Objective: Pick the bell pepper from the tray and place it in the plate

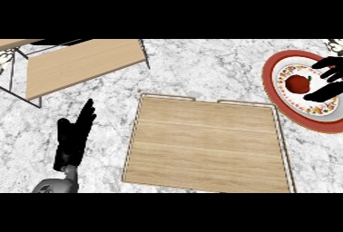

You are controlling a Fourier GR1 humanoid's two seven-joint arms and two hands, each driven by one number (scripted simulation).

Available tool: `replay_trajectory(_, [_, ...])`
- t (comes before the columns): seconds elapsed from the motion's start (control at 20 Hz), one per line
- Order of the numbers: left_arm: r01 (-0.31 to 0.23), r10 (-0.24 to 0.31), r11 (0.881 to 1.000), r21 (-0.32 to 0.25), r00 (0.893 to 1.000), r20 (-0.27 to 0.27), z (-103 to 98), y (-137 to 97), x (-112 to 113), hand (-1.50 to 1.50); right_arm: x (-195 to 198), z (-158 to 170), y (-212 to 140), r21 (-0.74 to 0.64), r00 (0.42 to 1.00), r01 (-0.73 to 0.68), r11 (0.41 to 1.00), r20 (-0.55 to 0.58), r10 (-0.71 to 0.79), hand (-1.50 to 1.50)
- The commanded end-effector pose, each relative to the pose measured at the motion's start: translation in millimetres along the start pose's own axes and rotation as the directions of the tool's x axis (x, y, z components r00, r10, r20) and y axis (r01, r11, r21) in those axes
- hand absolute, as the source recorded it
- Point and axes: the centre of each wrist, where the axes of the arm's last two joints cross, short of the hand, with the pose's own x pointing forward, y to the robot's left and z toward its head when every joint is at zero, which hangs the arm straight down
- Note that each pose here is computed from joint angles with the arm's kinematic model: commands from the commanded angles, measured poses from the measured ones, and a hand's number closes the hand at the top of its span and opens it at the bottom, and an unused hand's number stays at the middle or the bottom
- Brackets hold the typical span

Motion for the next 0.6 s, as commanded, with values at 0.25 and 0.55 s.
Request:
replay_trajectory(0.25, [-0.001, 0.002, 1.0, 0.022, 1.0, -0.02, 4, -3, -5, 0.0, -5, 0, -17, -0.081, 0.858, 0.44, 0.894, 0.331, -0.392, -1.5])
replay_trajectory(0.55, [-0.002, 0.002, 1.0, 0.016, 1.0, 0.001, 8, 1, -5, 0.0, -44, 7, -21, -0.07, 0.667, 0.719, 0.692, 0.35, -0.658, -1.5])
